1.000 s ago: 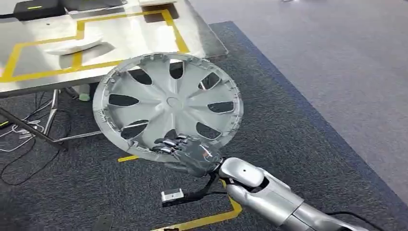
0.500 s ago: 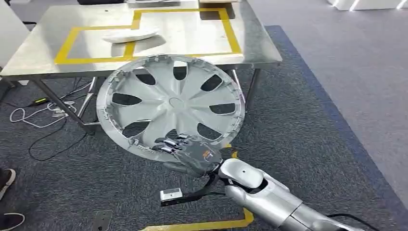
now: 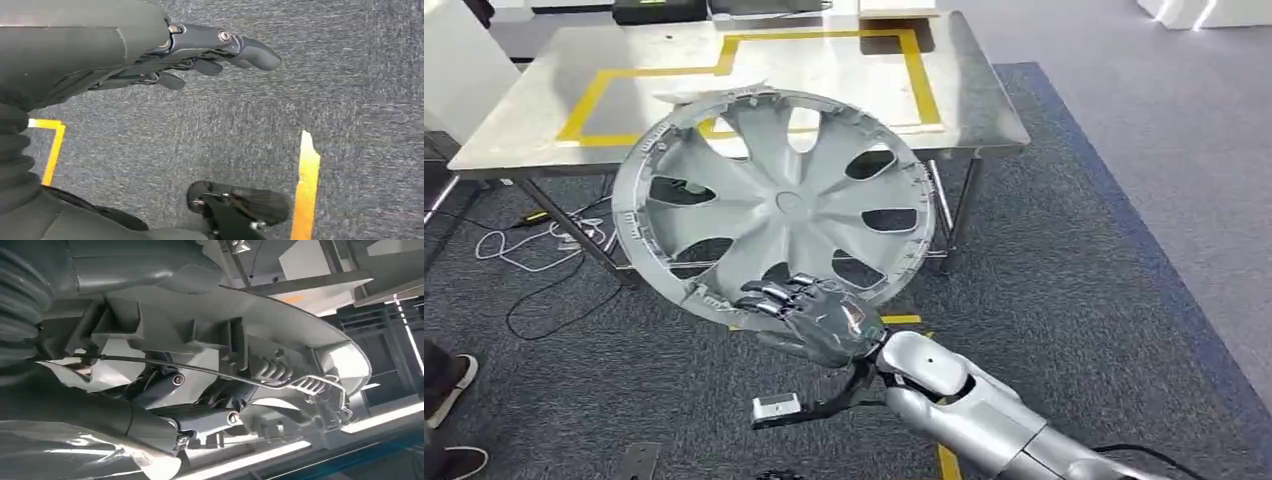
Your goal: Take the parts from the cabinet and place them on the table.
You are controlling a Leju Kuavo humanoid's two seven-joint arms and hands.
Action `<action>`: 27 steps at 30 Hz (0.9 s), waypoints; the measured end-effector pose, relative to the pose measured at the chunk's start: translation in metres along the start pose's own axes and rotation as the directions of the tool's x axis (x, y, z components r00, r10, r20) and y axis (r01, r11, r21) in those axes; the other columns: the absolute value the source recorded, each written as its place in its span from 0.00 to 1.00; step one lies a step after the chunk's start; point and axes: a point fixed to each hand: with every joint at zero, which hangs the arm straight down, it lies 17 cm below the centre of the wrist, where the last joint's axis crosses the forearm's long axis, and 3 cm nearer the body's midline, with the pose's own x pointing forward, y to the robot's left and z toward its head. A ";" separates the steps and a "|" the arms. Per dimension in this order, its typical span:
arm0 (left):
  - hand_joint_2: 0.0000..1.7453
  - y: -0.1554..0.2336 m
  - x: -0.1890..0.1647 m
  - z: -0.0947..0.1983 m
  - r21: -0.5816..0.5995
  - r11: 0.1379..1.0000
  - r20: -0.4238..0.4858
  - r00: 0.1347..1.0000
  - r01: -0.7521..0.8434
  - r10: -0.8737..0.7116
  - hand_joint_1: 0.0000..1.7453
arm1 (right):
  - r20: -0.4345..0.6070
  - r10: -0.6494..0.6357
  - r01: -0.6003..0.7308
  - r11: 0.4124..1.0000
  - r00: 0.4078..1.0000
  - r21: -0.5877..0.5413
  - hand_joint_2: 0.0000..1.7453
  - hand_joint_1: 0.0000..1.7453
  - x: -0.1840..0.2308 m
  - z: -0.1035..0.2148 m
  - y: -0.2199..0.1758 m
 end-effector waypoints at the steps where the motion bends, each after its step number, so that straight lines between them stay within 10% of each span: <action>1: 1.00 0.000 0.000 0.000 0.001 1.000 0.000 1.000 0.001 -0.001 0.00 | 0.001 0.000 0.000 1.000 1.000 -0.001 1.00 1.00 0.000 0.000 0.000; 27: 1.00 0.001 -0.008 0.002 0.000 1.000 -0.012 1.000 0.009 -0.009 0.00 | -0.019 -0.024 0.024 1.000 1.000 0.003 1.00 1.00 0.002 0.008 0.005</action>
